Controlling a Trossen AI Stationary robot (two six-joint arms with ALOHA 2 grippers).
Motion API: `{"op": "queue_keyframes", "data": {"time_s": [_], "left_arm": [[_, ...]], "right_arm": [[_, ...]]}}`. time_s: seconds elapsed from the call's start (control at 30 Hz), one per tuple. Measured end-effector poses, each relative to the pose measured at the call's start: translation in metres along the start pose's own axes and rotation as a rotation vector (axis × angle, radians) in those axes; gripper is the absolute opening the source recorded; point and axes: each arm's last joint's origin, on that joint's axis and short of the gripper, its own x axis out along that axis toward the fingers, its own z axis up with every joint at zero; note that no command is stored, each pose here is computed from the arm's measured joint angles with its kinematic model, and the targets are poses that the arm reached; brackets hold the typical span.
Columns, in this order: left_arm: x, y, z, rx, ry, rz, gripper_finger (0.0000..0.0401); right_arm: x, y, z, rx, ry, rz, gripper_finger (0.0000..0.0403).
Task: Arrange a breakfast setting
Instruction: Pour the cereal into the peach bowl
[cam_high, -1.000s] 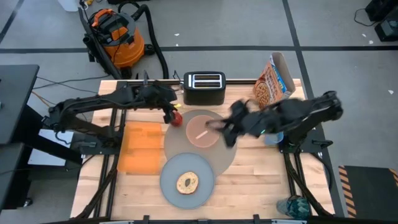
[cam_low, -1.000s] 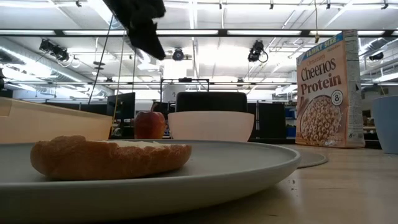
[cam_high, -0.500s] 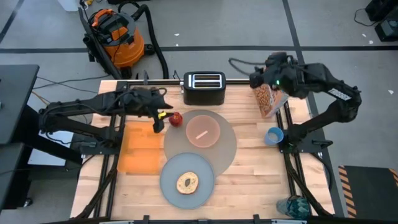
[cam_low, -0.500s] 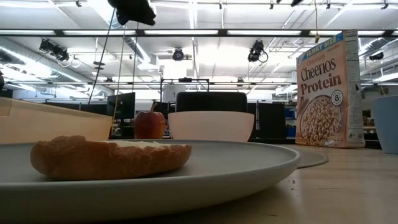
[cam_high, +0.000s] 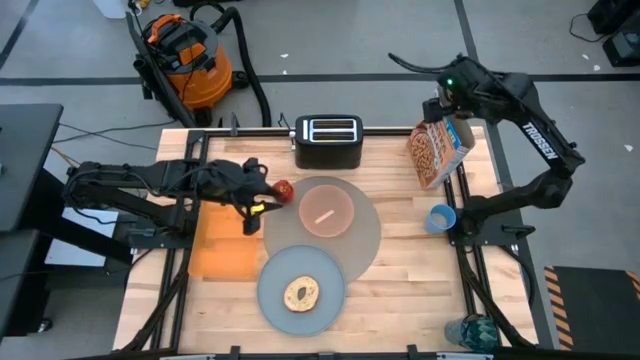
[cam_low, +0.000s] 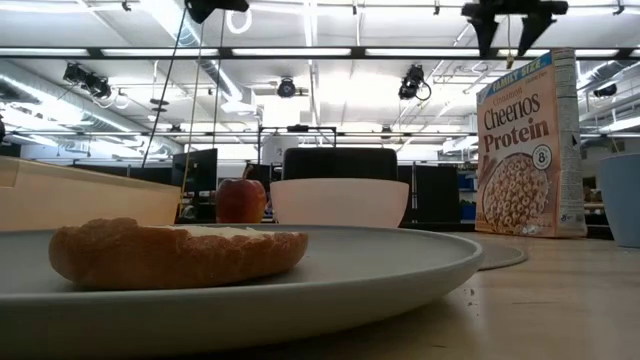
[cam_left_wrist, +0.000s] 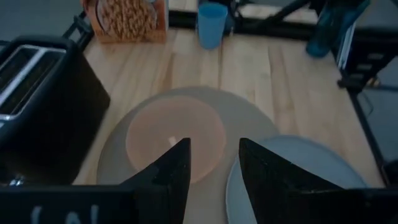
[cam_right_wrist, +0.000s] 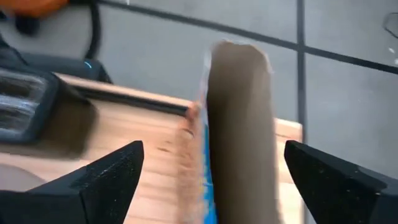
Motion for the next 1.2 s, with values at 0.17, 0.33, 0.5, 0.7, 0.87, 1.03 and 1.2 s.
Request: {"op": "queue_keyframes", "data": {"time_s": [0.17,0.33,0.5,0.7,0.87,1.03,1.2], "left_arm": [[0.006,0.0,0.006,-0.026,-0.053,-0.001,0.0144],[0.008,-0.001,0.014,-0.036,-0.137,-0.009,0.0144],[0.01,-0.002,0.026,-0.05,-0.248,-0.018,0.0144],[0.016,-0.003,0.03,-0.057,-0.294,-0.009,0.0144],[0.021,-0.002,0.029,-0.061,-0.27,0.0,0.0144],[0.021,0.002,0.027,-0.078,-0.245,0.015,0.0144],[0.027,0.012,0.027,-0.077,-0.233,0.057,0.0144]], "right_arm": [[0.023,-0.014,0.0,0.025,0.078,-0.098,0.0391],[0.047,-0.017,-0.007,0.028,0.217,-0.053,0.0392],[0.057,-0.016,-0.014,0.003,0.264,-0.057,0.0387],[0.063,-0.009,-0.017,0.047,0.333,0.073,0.0365],[0.074,-0.003,-0.023,0.065,0.36,0.086,0.0314],[0.075,0.006,-0.026,0.018,0.319,0.066,0.0218],[0.069,0.016,-0.031,-0.085,0.297,0.066,0.0078]]}}
